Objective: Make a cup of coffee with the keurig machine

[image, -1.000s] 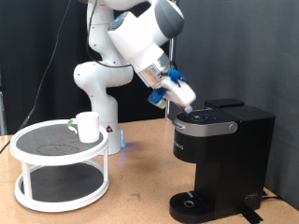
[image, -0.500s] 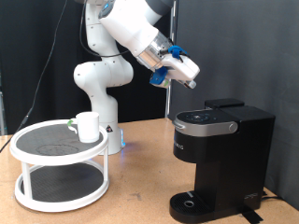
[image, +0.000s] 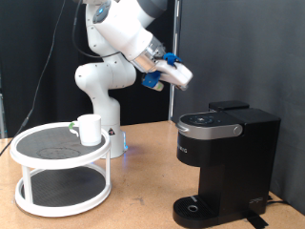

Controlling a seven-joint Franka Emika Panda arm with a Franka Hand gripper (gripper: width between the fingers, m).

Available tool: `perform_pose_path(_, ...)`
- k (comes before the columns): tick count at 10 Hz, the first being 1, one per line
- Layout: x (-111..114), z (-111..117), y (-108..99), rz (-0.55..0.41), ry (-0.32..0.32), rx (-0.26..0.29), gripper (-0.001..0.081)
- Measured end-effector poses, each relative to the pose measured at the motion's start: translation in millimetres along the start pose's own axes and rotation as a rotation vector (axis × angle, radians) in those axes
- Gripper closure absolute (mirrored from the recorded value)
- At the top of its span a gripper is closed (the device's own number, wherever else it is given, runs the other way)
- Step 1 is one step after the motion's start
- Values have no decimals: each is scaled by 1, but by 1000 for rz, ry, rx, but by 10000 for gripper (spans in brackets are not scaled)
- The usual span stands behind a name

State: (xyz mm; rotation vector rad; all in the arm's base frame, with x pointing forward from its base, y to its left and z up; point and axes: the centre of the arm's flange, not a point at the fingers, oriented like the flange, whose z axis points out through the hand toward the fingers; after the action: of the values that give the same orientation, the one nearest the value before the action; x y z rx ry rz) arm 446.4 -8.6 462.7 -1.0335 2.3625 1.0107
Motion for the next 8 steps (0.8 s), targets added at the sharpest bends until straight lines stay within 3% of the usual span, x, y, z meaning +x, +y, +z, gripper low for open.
perform_pose_path(2, 19, -11, 5, 1, -6, 36, 806)
perform_pose_path(4, 26, -15, 8, -32, -94, 120, 806)
perform_pose_path(6, 30, -13, 8, -9, -68, 104, 806)
perform_pose_path(8, 45, -26, 5, 48, -92, 115, 806)
